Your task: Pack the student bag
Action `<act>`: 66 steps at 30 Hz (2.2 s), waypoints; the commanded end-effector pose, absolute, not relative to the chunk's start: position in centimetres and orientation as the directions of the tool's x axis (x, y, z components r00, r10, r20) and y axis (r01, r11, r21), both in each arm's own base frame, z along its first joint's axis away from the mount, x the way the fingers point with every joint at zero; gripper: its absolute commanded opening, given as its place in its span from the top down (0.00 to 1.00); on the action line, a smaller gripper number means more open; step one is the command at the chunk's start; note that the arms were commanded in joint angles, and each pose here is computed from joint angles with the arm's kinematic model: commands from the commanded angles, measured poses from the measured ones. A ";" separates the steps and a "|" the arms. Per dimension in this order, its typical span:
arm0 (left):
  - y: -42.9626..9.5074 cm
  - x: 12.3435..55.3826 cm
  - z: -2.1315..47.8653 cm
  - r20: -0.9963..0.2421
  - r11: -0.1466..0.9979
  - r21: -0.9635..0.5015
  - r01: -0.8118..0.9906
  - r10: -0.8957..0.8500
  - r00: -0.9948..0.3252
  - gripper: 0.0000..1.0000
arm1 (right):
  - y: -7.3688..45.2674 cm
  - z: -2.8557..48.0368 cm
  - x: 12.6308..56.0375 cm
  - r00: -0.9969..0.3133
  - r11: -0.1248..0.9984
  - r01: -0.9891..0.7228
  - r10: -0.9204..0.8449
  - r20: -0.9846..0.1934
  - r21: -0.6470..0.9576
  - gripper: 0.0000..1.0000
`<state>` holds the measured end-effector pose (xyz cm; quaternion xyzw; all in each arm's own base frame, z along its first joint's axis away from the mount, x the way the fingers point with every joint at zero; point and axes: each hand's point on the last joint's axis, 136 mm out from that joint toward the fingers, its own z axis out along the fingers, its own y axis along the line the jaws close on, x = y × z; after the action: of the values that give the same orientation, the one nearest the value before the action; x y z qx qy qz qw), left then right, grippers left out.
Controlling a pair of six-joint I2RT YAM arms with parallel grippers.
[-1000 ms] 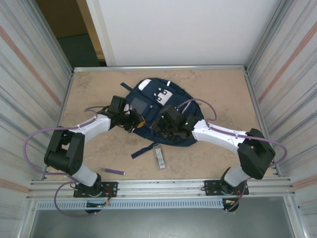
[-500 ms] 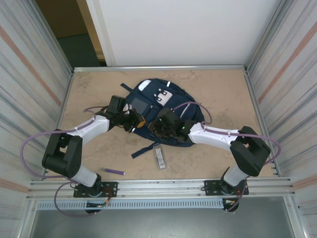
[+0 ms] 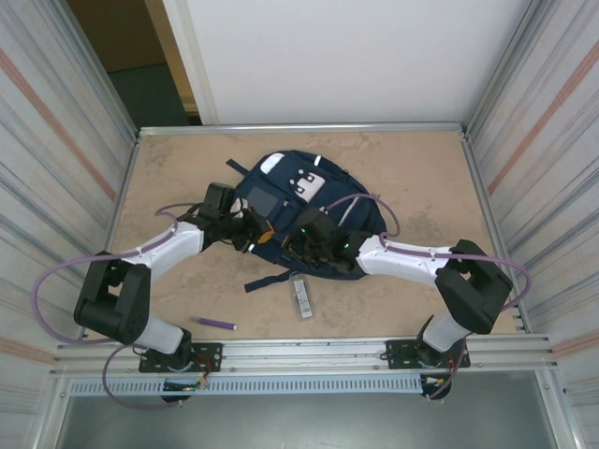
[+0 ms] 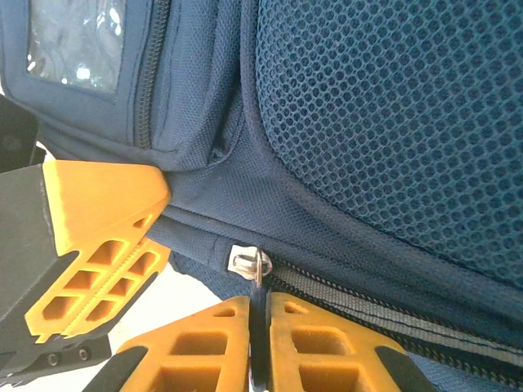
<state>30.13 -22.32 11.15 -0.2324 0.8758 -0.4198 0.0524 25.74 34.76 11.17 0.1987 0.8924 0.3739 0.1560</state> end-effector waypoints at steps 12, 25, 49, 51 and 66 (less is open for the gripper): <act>-21.3 29.5 12.0 0.035 0.606 -0.738 -0.298 -0.407 -0.913 1.00 | 31.6 11.3 23.1 -0.920 0.833 -0.073 0.156 -0.360 0.548 1.00; -17.6 34.8 9.3 0.035 0.581 -0.731 -0.358 -0.492 -0.870 1.00 | 24.7 8.9 19.4 -0.980 0.843 -0.161 -0.077 -0.181 0.513 1.00; -16.7 30.0 12.1 -0.079 0.713 -0.632 -0.305 -0.451 -0.889 0.63 | 33.2 13.3 23.5 -0.962 0.673 -0.268 -0.149 -0.228 0.689 1.00; -18.1 29.8 11.7 -0.094 0.709 -0.643 -0.289 -0.447 -0.889 0.61 | 33.5 13.4 23.3 -0.958 0.668 -0.284 -0.168 -0.232 0.688 1.00; -23.0 30.8 7.7 -0.120 0.726 -0.632 -0.271 -0.437 -0.891 0.61 | 30.9 9.0 20.3 -0.940 0.794 -0.340 -0.280 -0.192 0.504 0.78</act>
<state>29.96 -22.78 7.88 -0.1859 0.9231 -0.3184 0.1092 20.83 32.16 10.08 -0.1517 0.9342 0.3181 0.0545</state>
